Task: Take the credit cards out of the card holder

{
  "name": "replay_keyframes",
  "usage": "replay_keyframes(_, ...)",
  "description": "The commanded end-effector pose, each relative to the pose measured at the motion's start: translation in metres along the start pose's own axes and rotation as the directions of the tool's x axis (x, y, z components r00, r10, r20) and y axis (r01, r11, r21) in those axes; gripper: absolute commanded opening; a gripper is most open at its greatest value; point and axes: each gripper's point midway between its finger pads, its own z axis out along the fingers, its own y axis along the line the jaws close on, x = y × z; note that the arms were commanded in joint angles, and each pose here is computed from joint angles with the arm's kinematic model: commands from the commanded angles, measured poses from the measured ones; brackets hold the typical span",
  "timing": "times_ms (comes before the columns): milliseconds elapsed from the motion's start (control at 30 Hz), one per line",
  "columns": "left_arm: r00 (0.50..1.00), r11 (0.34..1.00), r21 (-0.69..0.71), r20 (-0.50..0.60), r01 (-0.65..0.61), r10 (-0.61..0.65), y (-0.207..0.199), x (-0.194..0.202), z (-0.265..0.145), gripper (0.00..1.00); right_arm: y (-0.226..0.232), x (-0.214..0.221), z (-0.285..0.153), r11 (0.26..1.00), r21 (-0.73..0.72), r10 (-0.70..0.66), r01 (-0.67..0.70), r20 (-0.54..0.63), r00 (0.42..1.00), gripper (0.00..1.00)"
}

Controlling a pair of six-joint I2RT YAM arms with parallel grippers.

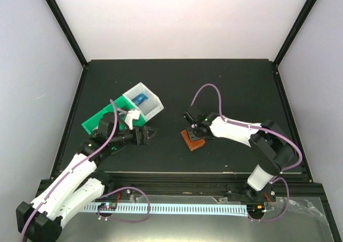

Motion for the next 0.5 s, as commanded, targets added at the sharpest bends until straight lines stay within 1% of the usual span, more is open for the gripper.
replay_keyframes(0, 0.999, 1.000, 0.024, 0.043, -0.010, 0.009, -0.009, -0.009, -0.001, 0.91, 0.001, -0.004, -0.002, 1.000, -0.011, -0.028, 0.028, 0.032, 0.999, 0.26)
replay_keyframes(167, 0.999, 0.999, 0.034, 0.049, 0.003, -0.004, -0.009, -0.007, -0.001, 0.91, -0.003, 0.003, 0.011, 0.999, 0.018, -0.040, 0.040, -0.003, 0.999, 0.26)
replay_keyframes(267, 0.999, 1.000, 0.031, 0.049, -0.002, 0.000, -0.010, -0.006, -0.002, 0.91, -0.007, 0.012, 0.019, 0.998, 0.039, -0.039, 0.040, -0.027, 0.999, 0.30)
replay_keyframes(467, 0.999, 1.000, 0.005, 0.054, 0.000, 0.000, -0.002, -0.001, -0.003, 0.91, -0.023, 0.018, 0.025, 0.991, 0.128, -0.029, 0.036, -0.052, 0.998, 0.31)
